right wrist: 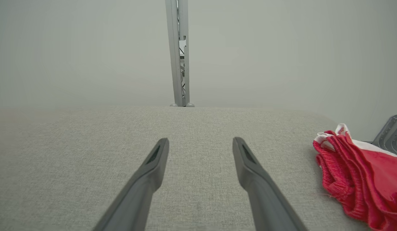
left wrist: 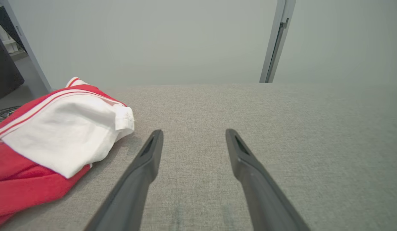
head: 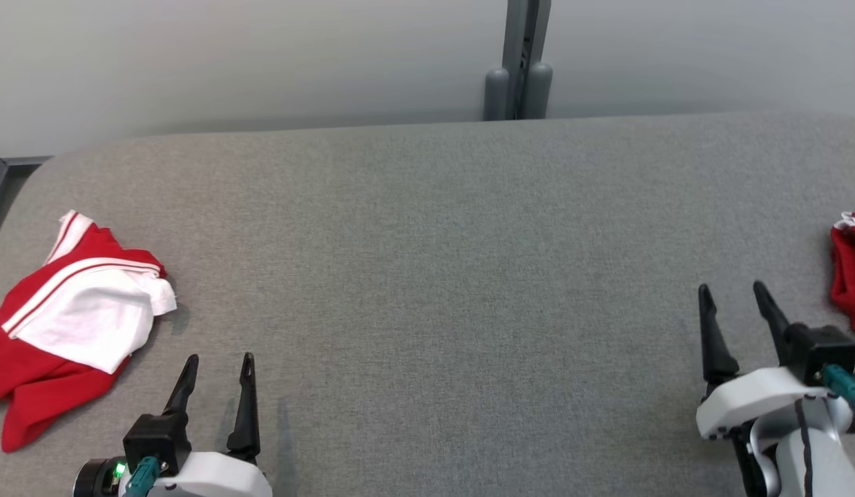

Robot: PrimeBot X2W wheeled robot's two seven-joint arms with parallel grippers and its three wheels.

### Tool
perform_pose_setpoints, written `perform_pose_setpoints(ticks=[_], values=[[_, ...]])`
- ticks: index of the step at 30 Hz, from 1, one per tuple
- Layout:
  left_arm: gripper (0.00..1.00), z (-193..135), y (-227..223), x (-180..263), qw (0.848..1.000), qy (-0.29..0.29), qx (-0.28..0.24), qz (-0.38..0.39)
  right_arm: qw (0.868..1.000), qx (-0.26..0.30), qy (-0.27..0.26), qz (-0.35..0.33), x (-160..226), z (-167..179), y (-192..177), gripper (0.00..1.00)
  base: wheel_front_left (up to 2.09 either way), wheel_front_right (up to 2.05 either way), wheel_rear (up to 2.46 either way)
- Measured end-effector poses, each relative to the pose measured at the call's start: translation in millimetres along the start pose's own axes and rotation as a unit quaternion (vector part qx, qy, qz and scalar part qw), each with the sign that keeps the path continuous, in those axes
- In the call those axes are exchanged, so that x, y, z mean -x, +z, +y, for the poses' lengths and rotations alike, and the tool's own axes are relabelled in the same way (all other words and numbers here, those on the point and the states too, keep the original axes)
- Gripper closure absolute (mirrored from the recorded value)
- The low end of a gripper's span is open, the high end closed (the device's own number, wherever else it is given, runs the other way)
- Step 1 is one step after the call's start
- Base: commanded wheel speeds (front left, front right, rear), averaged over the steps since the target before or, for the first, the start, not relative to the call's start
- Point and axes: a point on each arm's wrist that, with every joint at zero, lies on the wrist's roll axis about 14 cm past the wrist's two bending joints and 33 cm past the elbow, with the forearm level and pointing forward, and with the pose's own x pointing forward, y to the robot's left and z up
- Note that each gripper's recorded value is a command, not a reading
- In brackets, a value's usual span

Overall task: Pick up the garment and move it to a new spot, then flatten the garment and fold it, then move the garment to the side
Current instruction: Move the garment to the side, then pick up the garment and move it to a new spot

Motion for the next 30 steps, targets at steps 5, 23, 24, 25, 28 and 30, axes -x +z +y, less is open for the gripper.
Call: perform_pose_setpoints(ticks=[5, 23, 24, 25, 28, 30], values=[[0.00, 11, 3, 12, 1.000, 0.018, 0.004, -0.007, 1.000, -0.014, 0.022, 0.003, 12, 17, -3, 0.00, 0.00, 0.00, 0.00], [0.00, 30, 4, 47, 0.999, 0.044, 0.005, -0.017, 0.996, -0.055, 0.062, -0.013, 54, 48, 3, 0.00, 0.00, 0.00, 0.00], [0.00, 30, 5, 48, 0.999, 0.045, 0.005, -0.018, 0.996, -0.057, 0.062, -0.013, 54, 48, 3, 0.00, 0.00, 0.00, 0.00], [0.00, 31, 5, 49, 0.999, 0.045, 0.005, -0.018, 0.996, -0.057, 0.063, -0.014, 55, 49, 3, 0.00, 0.00, 0.00, 0.00], [0.00, 33, 4, 50, 0.998, 0.051, 0.007, -0.018, 0.996, -0.060, 0.066, -0.013, 53, 51, 3, 0.00, 0.00, 0.00, 0.00], [0.00, 37, 4, 51, 0.998, 0.060, 0.011, -0.017, 0.996, -0.060, 0.070, -0.012, 50, 54, 2, 0.00, 0.00, 0.00, 0.00]])
